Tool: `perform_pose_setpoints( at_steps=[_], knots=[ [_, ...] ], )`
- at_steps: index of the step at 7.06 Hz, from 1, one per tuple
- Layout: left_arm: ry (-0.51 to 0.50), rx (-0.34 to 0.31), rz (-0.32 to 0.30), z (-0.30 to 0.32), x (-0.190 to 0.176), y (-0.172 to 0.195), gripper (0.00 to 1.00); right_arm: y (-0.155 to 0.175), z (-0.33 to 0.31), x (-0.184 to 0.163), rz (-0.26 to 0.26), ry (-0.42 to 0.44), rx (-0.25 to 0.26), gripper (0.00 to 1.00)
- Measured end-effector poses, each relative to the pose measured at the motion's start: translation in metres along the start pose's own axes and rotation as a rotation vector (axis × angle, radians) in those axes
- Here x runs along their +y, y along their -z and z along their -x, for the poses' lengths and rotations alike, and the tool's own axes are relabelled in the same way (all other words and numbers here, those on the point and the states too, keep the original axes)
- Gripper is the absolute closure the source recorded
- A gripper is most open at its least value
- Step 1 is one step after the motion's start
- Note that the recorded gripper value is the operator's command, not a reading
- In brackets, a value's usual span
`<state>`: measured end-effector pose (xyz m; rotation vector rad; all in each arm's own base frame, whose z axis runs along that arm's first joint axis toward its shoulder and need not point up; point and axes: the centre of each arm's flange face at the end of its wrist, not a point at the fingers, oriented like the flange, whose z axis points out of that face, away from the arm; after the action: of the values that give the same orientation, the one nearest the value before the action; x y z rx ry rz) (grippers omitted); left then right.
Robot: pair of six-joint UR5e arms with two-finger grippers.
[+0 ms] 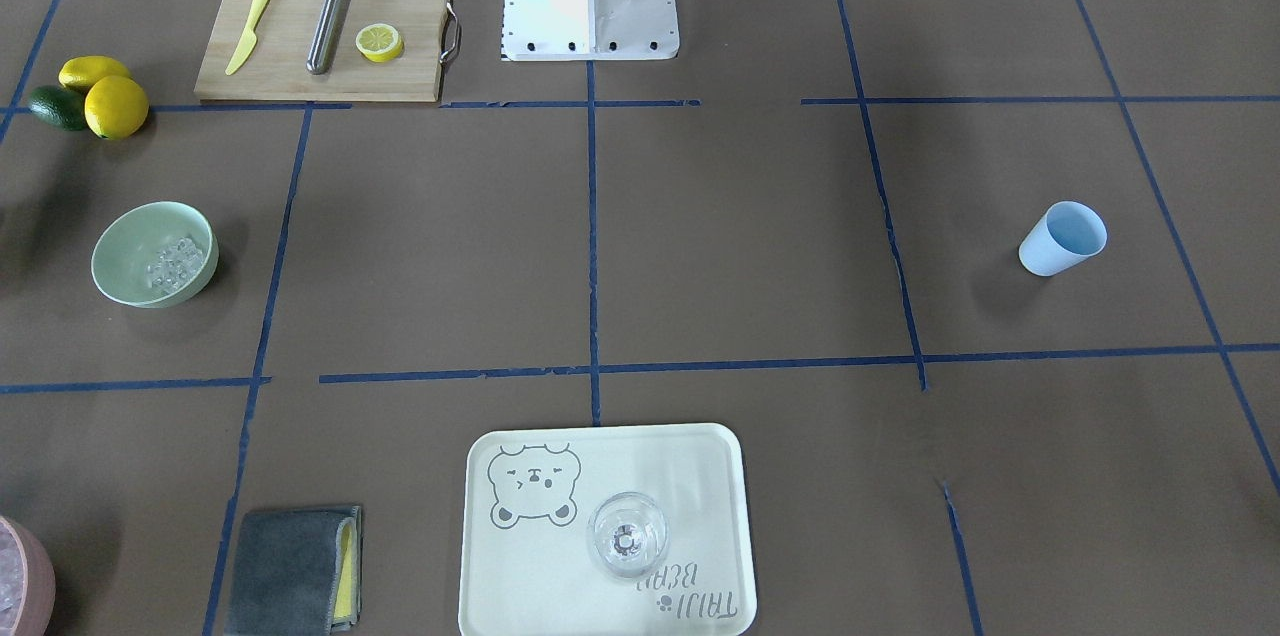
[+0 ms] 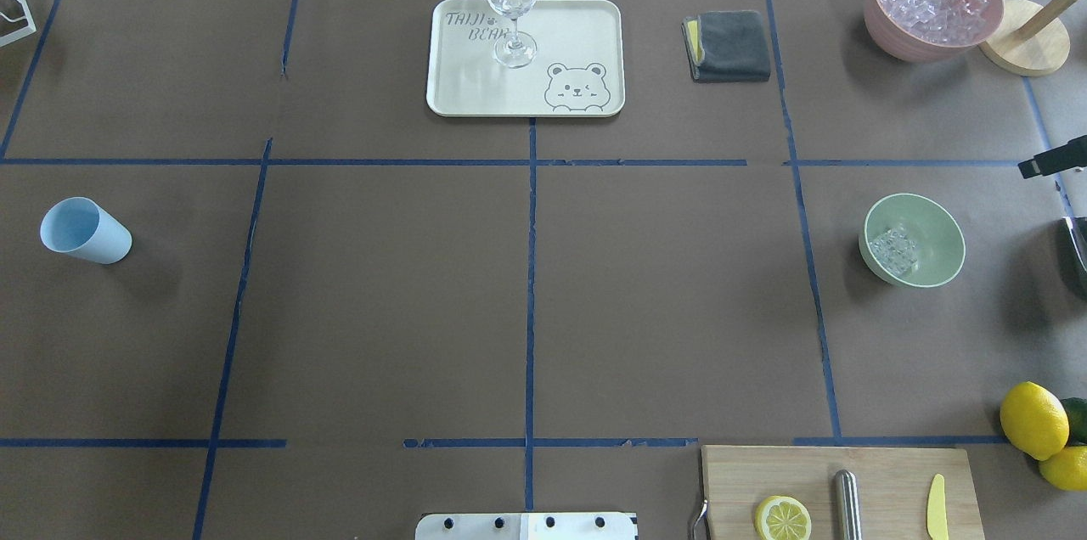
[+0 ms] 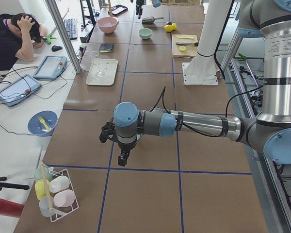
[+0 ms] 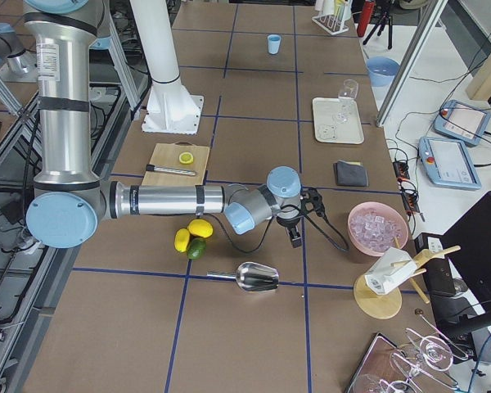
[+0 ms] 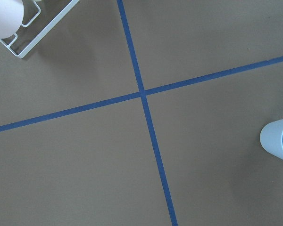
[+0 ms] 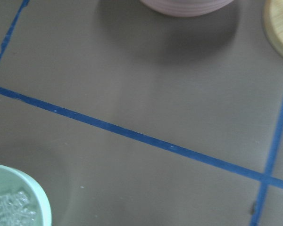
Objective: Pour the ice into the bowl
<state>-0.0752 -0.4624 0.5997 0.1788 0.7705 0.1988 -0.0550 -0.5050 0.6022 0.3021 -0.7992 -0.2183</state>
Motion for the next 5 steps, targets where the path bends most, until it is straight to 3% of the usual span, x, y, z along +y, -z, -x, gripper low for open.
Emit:
perform_pose_setpoints(
  at_steps=[2,3,5],
  knots=[
    [0.008,0.001,0.009,0.002,0.002,-0.003,0.0,0.061,-0.045,0.012,0.089,-0.055,0.068,0.0],
    [0.018,0.001,0.018,0.006,0.005,-0.006,0.0,0.073,-0.059,0.033,0.144,-0.108,0.076,0.0],
    [0.032,0.002,0.03,0.01,0.011,-0.011,0.0,0.069,-0.076,0.072,0.206,-0.173,0.071,0.0]
  ],
)
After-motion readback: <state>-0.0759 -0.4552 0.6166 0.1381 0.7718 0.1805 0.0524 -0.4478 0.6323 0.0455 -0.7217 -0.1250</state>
